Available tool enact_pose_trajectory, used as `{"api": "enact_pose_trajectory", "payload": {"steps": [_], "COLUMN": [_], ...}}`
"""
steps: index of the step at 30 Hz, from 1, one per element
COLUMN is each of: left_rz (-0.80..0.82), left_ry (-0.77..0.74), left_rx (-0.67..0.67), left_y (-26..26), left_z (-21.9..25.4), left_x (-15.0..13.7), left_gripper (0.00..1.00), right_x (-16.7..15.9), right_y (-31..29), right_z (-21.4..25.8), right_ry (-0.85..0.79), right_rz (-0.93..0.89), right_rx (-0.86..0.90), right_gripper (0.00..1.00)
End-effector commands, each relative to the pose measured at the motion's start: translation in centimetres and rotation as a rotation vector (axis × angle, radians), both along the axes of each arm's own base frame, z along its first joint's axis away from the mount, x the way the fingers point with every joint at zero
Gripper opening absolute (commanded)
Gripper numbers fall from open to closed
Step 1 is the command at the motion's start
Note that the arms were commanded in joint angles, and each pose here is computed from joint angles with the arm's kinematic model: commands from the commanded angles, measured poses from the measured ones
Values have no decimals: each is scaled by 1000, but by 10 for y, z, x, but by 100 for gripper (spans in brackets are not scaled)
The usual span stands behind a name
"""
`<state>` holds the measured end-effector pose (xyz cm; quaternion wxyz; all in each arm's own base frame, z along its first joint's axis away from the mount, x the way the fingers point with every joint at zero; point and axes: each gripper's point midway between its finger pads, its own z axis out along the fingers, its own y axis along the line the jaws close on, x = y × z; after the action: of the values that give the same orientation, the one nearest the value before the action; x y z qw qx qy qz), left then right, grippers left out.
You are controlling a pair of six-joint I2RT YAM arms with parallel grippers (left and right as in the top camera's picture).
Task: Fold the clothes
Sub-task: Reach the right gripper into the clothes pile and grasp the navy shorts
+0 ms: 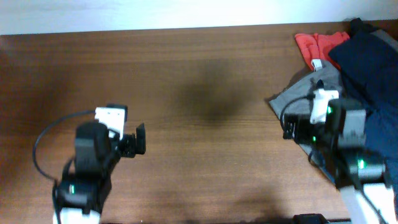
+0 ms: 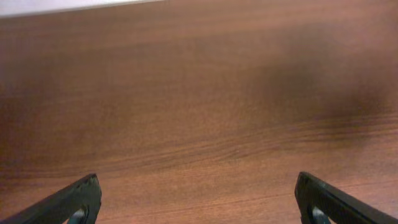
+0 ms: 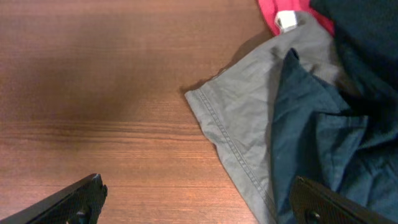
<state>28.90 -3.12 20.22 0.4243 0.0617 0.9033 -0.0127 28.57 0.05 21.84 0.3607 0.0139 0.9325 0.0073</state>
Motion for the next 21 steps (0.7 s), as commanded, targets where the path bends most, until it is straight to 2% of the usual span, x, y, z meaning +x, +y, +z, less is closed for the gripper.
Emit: {"api": "enact_pose_trajectory", "payload": {"steps": [1, 4, 7, 10, 13, 16, 18, 21], "left_rz": [-24, -24, -25, -25, -25, -31, -35, -35], "left_ry": [126, 209, 280, 290, 290, 290, 290, 290], "left_rx": [26, 35, 42, 43, 43, 35, 32, 32], "left_y": [-3, -4, -4, -4, -4, -6, -7, -7], "left_z": [-4, -17, -36, -38, -38, -38, -38, -38], "left_x": [18, 25, 26, 26, 26, 25, 25, 25], "left_gripper": [99, 99, 99, 99, 99, 99, 99, 99], "right_x": [12, 17, 16, 5, -7, -19, -28, -33], "right_y": [5, -4, -57, -95, -124, -144, -156, -160], "right_z": [-1, -19, -49, -81, -109, -136, -163, -183], "right_ry": [70, 137, 236, 348, 454, 554, 642, 708], "right_rz": [13, -26, -396, -615, -725, -794, -839, -854], "right_rx": [41, 9, -7, 46, 63, 77, 92, 100], "right_gripper": [99, 99, 99, 99, 99, 93, 85, 63]}}
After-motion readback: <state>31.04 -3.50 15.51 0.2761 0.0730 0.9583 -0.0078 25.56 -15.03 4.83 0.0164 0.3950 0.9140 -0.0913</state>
